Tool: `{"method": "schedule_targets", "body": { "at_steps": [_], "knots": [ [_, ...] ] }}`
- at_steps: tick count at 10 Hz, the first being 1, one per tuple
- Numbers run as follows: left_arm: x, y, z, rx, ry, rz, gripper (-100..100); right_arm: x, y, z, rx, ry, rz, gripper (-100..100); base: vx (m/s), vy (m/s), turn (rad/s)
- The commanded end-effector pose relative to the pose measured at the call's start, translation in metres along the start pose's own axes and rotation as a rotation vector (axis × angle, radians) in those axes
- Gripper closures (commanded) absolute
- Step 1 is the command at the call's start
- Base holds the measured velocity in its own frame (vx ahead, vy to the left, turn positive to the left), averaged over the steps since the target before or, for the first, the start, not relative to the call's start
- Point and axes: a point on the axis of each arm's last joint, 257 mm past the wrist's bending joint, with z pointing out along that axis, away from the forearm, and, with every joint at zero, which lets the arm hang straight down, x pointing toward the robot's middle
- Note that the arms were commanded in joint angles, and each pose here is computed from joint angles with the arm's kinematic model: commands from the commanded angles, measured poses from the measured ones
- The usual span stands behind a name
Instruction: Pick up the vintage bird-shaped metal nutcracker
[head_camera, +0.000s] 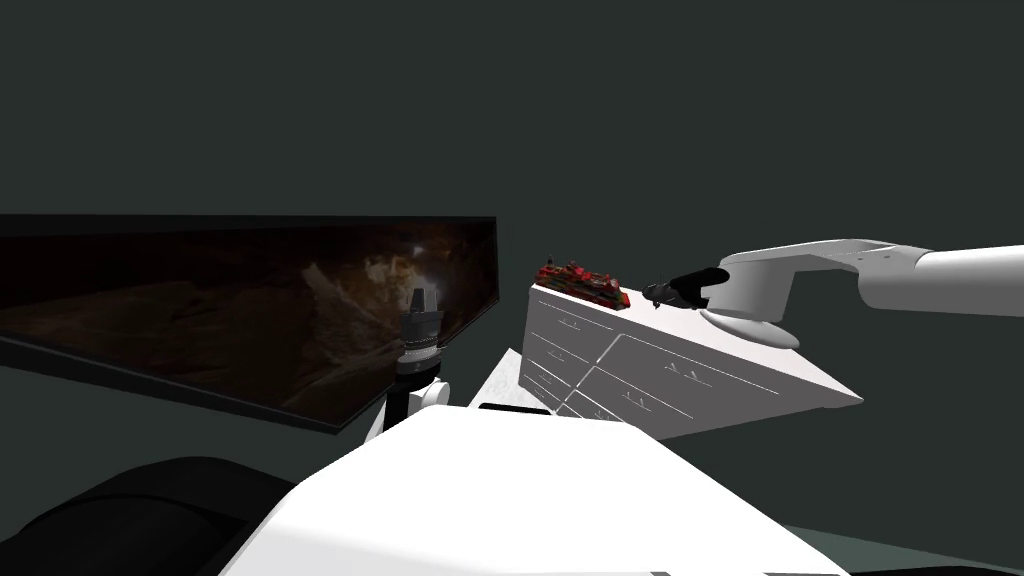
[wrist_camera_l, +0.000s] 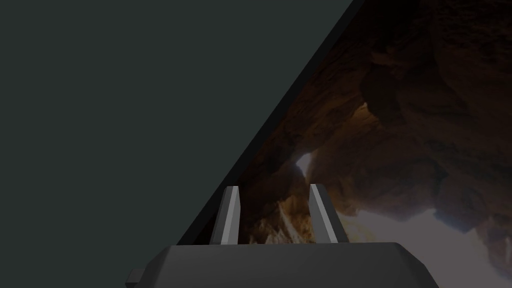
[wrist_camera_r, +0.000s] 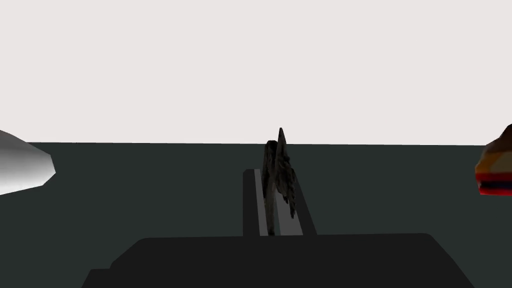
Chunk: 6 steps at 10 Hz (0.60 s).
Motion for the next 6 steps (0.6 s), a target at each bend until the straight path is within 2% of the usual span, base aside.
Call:
{"method": "schedule_targets", "body": {
  "at_steps": [1, 2, 6],
  "knots": [
    [0.0, 0.0, 0.0, 0.0, 0.0, 0.0, 0, 0.006, -0.005, 0.003, 0.037, 0.012, -0.01, 100, -0.004, -0.041, -0.011],
    [0.0, 0.0, 0.0, 0.0, 0.0, 0.0, 0, 0.01, -0.003, 0.005, 0.037, 0.019, -0.011, 100, -0.004, -0.015, 0.02],
    [0.0, 0.0, 0.0, 0.0, 0.0, 0.0, 0, -0.021, 0.039, -0.009, -0.047, -0.041, -0.001, 100, 0.0, 0.002, 0.0]
  ]
}}
